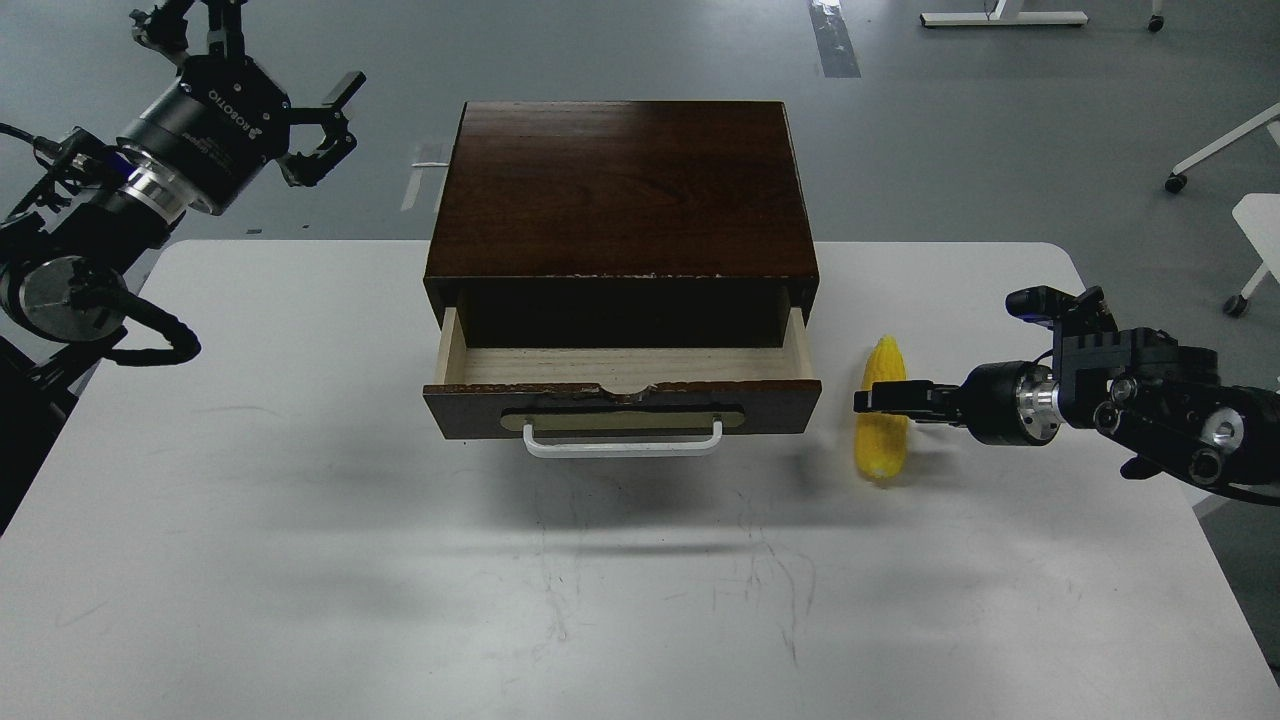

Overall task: Put corn in drawer with both arms
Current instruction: 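Reach the right gripper to the yellow corn and grasp it, then lift the corn with the right gripper and carry it over the drawer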

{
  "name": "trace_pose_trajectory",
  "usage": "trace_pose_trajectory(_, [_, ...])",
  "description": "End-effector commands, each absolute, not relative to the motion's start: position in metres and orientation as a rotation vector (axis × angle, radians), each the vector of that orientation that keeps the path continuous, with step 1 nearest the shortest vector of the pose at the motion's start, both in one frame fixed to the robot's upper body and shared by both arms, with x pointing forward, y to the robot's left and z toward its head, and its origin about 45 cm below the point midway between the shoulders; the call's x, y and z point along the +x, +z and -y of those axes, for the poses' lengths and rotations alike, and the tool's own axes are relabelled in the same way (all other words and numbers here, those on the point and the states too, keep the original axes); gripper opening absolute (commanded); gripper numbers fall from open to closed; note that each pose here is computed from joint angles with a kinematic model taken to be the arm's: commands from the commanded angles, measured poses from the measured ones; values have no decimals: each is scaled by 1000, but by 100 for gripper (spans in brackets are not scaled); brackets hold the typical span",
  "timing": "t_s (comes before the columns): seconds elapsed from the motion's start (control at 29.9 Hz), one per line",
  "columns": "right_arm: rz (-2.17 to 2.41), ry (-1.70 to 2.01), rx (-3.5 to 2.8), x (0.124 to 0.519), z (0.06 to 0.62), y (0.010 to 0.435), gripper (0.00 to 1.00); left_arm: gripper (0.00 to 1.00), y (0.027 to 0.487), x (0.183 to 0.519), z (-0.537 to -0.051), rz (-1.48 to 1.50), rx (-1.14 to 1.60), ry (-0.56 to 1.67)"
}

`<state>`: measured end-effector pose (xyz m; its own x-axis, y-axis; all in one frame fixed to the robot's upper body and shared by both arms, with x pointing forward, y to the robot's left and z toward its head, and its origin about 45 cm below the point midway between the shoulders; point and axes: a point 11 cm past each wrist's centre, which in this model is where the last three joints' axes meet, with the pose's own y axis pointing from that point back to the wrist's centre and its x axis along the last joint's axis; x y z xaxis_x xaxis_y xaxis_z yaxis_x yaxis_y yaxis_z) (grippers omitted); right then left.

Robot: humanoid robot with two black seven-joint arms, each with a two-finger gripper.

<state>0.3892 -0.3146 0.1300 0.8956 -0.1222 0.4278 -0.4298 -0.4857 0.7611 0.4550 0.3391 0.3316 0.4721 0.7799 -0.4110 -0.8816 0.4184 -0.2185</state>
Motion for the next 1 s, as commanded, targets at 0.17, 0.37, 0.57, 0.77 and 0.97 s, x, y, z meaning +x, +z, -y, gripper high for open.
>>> trace_pose_trajectory(0.17, [401, 390, 2070, 389, 313, 127, 54, 99, 332, 455, -339, -261, -436, 1057])
trace_pose_trajectory(0.37, [410, 399, 2076, 389, 315, 128, 30, 99, 333, 455, -342, -257, -434, 1062])
trace_pose_trajectory(0.57, [407, 399, 2072, 388, 317, 128, 11, 99, 332, 454, -343, -250, -421, 1062])
trace_pose_trajectory(0.77, [485, 439, 2052, 399, 340, 158, 0, 99, 332, 454, -341, -251, -420, 1057])
trace_pose_trajectory(0.97, [561, 609, 2041, 423, 352, 239, 0, 99, 331, 454, -340, -252, -421, 1056])
